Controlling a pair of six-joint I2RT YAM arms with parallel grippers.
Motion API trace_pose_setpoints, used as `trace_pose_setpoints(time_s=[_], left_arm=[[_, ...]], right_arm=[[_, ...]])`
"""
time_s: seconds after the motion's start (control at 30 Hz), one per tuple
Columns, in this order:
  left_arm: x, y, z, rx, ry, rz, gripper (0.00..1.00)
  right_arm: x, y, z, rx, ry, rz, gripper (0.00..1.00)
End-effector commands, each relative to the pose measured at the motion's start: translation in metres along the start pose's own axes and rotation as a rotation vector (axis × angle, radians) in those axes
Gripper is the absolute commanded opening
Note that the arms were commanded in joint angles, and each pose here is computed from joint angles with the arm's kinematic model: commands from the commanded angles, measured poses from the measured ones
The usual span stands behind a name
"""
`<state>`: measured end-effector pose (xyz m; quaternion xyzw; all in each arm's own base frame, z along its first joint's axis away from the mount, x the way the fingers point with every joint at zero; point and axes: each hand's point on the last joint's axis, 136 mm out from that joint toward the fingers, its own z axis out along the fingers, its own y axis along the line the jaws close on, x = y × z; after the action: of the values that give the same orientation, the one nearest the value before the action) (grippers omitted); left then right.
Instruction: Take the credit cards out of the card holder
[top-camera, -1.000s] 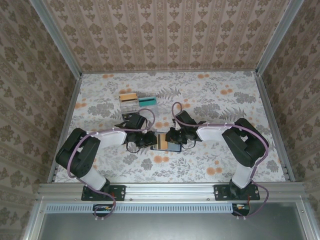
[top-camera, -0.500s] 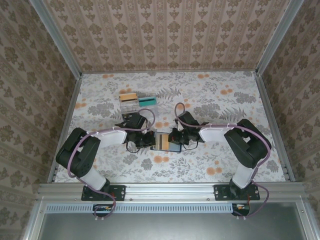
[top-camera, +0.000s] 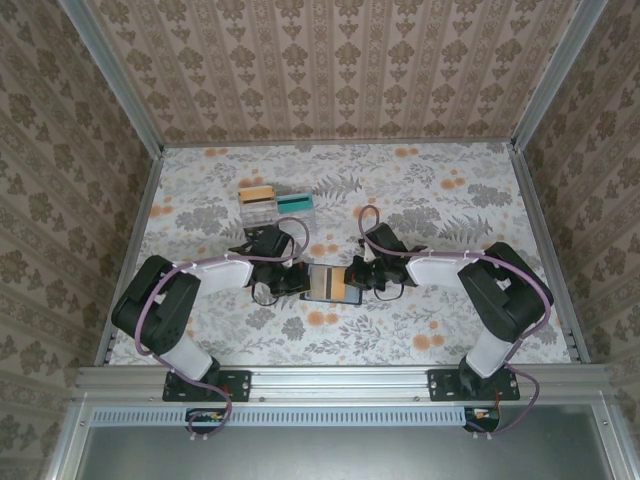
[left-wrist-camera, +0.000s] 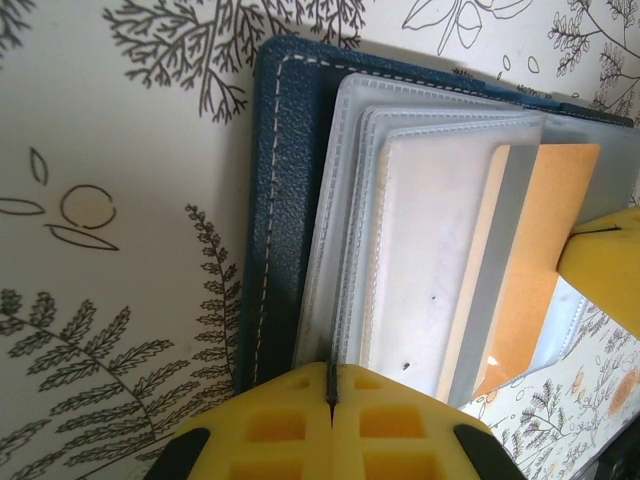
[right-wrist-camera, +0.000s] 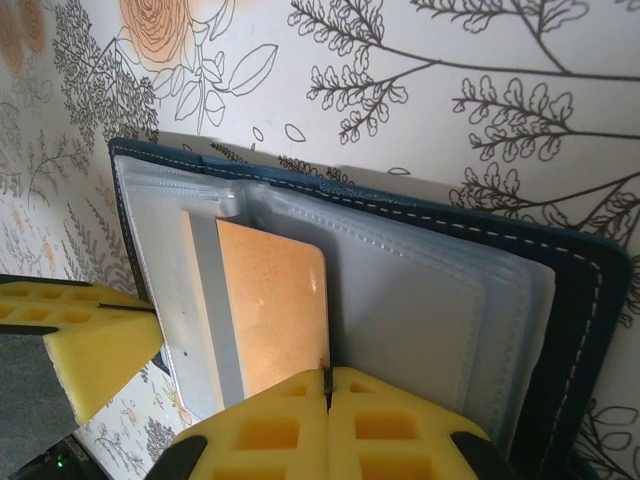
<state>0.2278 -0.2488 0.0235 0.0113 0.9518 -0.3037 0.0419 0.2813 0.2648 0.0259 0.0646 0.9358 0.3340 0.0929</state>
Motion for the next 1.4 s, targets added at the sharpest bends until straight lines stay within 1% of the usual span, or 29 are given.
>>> trace_pose_setpoints(time_s=[0.0,0.03,0.07,0.27,0.37,0.53,0.6,0.9,1.0,1.07,1.1,1.13,1.17,1.27,1.3,1.33,1.37], left_arm=[[0.007,0.014,0.002,-0.055,0.035,-0.017,0.00],[0.007,0.015,0.003,-0.056,0.037,-0.018,0.00],[0.007,0.014,0.003,-0.055,0.039,-0.017,0.00],[0.009,0.013,0.006,-0.051,0.049,-0.015,0.00],[0.009,0.012,0.006,-0.050,0.049,-0.015,0.00],[0.010,0.012,0.005,-0.052,0.050,-0.009,0.00],[0.010,0.014,0.005,-0.056,0.049,-0.012,0.00],[0.008,0.018,0.002,-0.059,0.046,-0.017,0.00],[0.005,0.017,-0.002,-0.055,0.037,-0.017,0.00],[0.001,0.010,-0.008,-0.038,0.021,-0.011,0.00],[-0.002,0.004,-0.013,-0.026,0.011,-0.001,0.05],[-0.006,-0.002,-0.019,-0.017,-0.001,0.005,0.14],[-0.010,-0.009,-0.025,-0.003,-0.019,0.013,0.26],[-0.025,-0.032,-0.048,0.057,-0.090,0.031,0.43],[-0.031,-0.040,-0.056,0.084,-0.118,0.033,0.52],[-0.035,-0.047,-0.062,0.110,-0.140,0.034,0.55],[-0.039,-0.056,-0.070,0.150,-0.164,0.033,0.56]], right_arm=[[0.004,0.000,0.002,-0.029,0.017,0.008,0.16],[0.004,0.002,0.003,-0.038,0.019,0.009,0.22],[0.003,0.003,0.005,-0.043,0.020,0.011,0.23],[0.004,0.004,0.015,-0.058,0.031,0.022,0.24],[0.004,0.004,0.017,-0.061,0.034,0.025,0.21],[0.004,0.000,0.013,-0.046,0.029,0.021,0.06],[0.004,-0.003,0.009,-0.035,0.021,0.018,0.03],[0.003,-0.026,-0.028,-0.006,-0.013,0.025,0.03],[0.002,-0.027,-0.045,-0.013,-0.026,0.022,0.03],[0.000,-0.021,-0.056,-0.028,-0.040,0.012,0.03],[-0.002,-0.018,-0.061,-0.033,-0.049,0.002,0.03],[-0.003,-0.014,-0.066,-0.041,-0.059,-0.007,0.03],[-0.005,-0.008,-0.072,-0.052,-0.071,-0.019,0.03],[-0.013,0.012,-0.088,-0.091,-0.108,-0.056,0.02],[-0.016,0.017,-0.092,-0.103,-0.117,-0.065,0.02],[-0.019,0.023,-0.095,-0.115,-0.124,-0.072,0.02],[-0.021,0.030,-0.099,-0.131,-0.131,-0.081,0.02]])
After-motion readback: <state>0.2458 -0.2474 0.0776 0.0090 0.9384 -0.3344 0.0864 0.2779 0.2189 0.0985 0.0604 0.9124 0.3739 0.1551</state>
